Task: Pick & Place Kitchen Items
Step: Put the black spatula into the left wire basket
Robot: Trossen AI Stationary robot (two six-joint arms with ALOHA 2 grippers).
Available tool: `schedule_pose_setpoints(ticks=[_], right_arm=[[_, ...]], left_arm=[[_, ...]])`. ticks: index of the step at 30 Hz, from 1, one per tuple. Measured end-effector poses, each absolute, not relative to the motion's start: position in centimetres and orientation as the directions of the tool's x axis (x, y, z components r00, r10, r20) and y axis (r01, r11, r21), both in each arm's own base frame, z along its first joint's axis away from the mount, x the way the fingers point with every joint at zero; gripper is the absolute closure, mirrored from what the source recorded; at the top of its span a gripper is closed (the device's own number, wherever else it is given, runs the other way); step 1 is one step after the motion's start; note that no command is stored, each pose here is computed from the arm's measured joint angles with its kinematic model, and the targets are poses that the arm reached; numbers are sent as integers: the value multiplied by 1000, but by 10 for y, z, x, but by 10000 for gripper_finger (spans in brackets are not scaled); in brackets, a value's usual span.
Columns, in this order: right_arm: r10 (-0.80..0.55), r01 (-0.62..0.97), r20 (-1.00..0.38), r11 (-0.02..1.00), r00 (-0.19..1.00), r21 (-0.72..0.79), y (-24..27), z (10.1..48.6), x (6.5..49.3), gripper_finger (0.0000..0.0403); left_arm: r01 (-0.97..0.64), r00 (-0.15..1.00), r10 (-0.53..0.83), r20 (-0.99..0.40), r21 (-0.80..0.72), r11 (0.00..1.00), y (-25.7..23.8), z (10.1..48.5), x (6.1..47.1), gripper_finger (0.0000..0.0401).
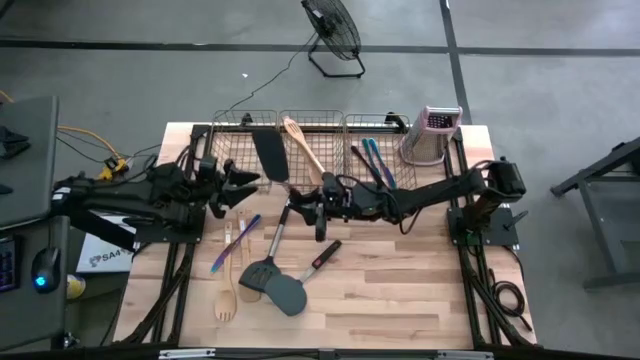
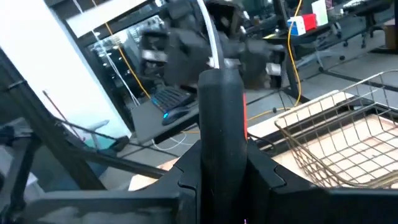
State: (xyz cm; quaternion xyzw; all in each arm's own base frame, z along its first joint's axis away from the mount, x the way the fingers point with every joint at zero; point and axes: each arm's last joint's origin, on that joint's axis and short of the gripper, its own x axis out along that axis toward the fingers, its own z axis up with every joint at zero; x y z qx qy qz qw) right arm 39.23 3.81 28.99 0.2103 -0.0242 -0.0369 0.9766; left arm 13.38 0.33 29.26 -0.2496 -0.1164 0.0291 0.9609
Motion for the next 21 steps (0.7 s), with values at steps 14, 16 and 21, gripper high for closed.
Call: schedule_pose_setpoints(ticks=[14,16,21], right_arm=[[-79,50,54,910,995,411,33,292,393,344],[-79,50,54,910,995,411,33,292,393,344],[-71,43,54,913,996,405,33,292,393,344]], left_arm=[[18,993,22,115,-336,942,1,338,204,166],[31,994,5,105,-335,942,0,339,212,166],[42,996,-13,90,-335,941,0,342,225,166]])
